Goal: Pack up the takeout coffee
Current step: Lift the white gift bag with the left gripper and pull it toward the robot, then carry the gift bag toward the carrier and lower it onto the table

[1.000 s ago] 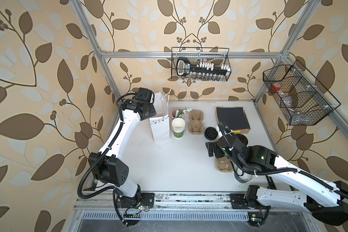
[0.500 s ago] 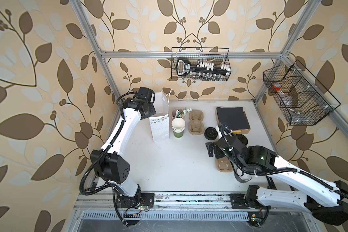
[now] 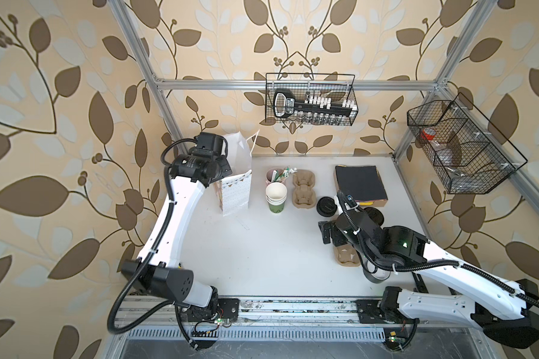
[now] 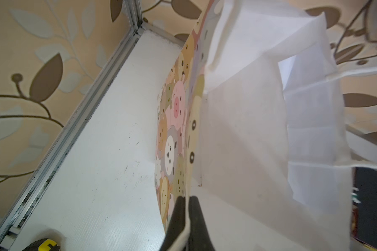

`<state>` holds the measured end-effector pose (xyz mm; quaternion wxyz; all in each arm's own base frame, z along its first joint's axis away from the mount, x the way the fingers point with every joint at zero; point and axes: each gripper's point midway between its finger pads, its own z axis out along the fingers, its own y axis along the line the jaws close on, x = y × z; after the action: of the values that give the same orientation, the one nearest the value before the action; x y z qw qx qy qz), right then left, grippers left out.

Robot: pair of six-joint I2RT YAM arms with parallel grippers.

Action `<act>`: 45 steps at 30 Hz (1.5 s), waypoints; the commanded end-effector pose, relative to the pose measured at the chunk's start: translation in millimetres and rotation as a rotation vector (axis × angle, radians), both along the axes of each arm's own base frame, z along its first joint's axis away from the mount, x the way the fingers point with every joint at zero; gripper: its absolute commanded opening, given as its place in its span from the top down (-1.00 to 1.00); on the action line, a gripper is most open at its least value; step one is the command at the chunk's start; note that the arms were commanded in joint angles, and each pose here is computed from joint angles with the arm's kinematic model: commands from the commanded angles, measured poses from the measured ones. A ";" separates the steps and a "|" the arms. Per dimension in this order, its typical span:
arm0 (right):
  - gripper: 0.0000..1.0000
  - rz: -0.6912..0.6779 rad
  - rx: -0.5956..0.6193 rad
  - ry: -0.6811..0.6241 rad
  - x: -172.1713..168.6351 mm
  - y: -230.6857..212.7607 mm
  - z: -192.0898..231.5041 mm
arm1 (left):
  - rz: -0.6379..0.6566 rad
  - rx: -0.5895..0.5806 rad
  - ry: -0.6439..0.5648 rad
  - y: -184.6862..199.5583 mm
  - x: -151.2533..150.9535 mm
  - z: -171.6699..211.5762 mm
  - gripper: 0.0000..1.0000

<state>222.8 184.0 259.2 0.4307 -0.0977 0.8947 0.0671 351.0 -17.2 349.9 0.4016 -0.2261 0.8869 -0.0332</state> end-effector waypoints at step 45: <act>-0.99 -0.123 0.146 -0.044 -2.7 -39.3 32.2 | -0.357 -0.697 -0.028 -89.3 -181.0 -4.5 1.00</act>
<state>218.8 149.5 295.5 0.4570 -0.0265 0.8824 0.1086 168.2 -101.6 340.2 0.2938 -0.1983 0.8534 -0.3822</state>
